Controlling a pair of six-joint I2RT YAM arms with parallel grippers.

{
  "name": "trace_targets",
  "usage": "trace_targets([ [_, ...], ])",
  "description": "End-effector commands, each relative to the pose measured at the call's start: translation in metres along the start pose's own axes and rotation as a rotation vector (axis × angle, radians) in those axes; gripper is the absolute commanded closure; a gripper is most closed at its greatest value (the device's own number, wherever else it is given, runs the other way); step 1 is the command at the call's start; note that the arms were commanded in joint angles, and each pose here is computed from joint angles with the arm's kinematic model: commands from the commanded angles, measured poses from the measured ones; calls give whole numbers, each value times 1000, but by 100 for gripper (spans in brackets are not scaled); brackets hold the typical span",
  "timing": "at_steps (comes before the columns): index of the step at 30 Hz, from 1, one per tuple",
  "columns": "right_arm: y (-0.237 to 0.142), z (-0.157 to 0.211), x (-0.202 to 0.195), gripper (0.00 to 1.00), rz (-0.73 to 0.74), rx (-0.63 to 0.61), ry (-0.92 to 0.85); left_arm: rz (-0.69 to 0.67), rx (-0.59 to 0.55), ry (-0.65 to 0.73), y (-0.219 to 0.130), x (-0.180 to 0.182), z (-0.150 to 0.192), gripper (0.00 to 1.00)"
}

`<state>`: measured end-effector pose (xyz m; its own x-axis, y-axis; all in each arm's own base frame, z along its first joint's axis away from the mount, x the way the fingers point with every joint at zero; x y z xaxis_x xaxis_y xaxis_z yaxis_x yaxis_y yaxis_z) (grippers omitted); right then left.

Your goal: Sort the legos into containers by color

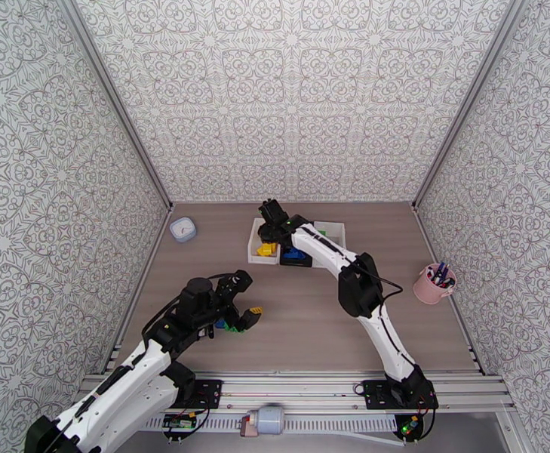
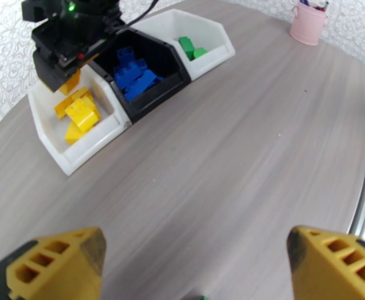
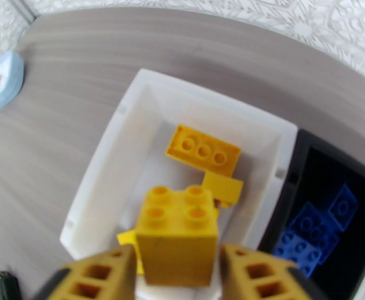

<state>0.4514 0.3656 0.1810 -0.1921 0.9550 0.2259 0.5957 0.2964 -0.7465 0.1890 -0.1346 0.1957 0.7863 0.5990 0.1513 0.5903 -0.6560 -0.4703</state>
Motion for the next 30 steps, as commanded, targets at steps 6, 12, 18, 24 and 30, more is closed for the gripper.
trace_targets([
  [6, -45, -5, -3, 22, -30, -8, -54, -279, 46, -361, -2, 32, -2, 1],
  [12, -81, 20, -22, 16, -55, -1, -58, -468, 108, -692, 0, 48, -3, 0],
  [18, -111, 49, -45, 14, -36, 31, -77, -714, 195, -928, -9, 52, 1, 0],
  [24, -127, 69, -63, 12, -22, 38, -122, -819, 275, -1221, -12, 39, 8, 0],
  [30, -130, 81, -76, 11, -22, 35, -121, -918, 390, -1551, -8, 16, 37, 0],
])
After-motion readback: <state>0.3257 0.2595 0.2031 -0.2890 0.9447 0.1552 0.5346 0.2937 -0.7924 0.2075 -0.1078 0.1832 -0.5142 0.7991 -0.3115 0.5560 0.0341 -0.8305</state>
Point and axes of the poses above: each hand's point on the last joint's axis, 136 mm out from that joint toward the fingers, its own y axis out along the fingers, its own x axis along the line the jaws close on, z = x × y, the point moved 7 cm from there along -y, back along the fingers, and after that the axes turned 10 degrees about y, right-handed, at the moved point
